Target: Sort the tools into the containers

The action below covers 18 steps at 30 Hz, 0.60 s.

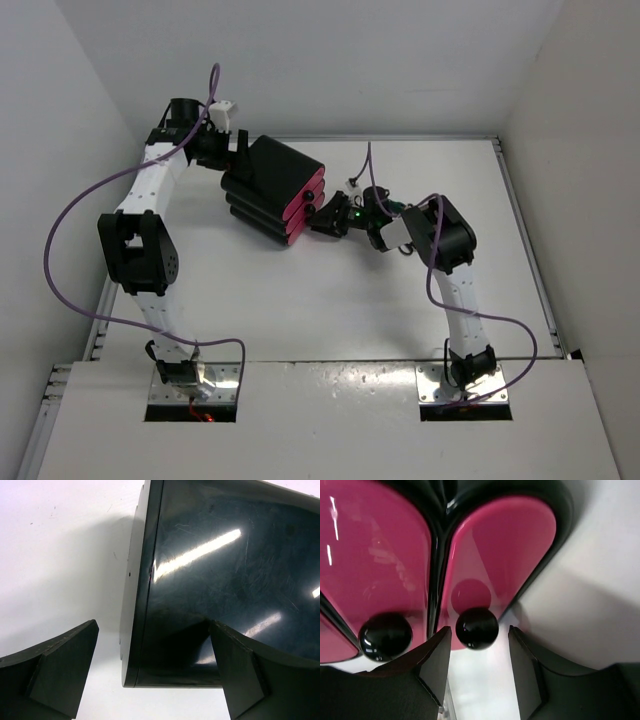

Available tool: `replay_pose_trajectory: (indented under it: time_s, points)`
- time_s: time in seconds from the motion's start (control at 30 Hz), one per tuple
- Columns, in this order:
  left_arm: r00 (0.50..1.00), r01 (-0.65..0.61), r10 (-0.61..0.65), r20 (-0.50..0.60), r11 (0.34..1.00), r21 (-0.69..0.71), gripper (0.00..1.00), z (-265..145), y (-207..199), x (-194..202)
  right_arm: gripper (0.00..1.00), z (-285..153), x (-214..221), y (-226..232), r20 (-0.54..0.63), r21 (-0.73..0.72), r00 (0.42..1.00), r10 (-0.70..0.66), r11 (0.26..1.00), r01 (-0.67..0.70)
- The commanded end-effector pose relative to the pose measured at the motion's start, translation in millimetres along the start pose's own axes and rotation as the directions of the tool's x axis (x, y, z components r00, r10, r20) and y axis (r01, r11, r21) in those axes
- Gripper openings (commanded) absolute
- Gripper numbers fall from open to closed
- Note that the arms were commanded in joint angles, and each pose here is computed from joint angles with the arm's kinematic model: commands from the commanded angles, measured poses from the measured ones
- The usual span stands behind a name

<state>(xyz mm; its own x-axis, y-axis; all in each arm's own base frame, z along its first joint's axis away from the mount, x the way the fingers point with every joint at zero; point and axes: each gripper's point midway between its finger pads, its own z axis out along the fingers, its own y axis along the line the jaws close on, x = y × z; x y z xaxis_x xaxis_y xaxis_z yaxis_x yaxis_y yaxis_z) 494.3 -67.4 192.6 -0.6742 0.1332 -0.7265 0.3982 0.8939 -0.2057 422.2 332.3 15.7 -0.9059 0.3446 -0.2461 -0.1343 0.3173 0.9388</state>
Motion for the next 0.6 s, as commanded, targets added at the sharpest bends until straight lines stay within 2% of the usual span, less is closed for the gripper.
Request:
replay_pose_trajectory:
  time_s: [0.0,0.17,0.4,0.43,0.57]
  points:
    - [0.996,0.012,-0.013,-0.093,1.0,-0.011,1.0,14,4,30,0.5,8,-16,20,0.034,-0.082,0.999,-0.037,0.996,0.039]
    - [0.992,0.015,-0.017,-0.122,1.0,-0.015,1.0,20,6,42,0.44,11,-20,22,0.039,-0.091,0.998,-0.045,0.995,0.049]
    - [0.992,0.015,-0.018,-0.127,1.0,-0.024,1.0,23,9,47,0.2,3,-21,17,0.041,-0.106,0.998,-0.054,0.993,0.058]
    - [0.991,0.019,-0.022,-0.135,1.0,-0.023,1.0,24,9,51,0.13,1,-19,22,0.035,-0.119,0.997,-0.072,0.99,0.076]
    - [0.99,0.038,-0.041,-0.133,0.999,-0.026,1.0,27,10,51,0.08,-16,-14,22,0.025,-0.121,0.995,-0.095,0.988,0.097]
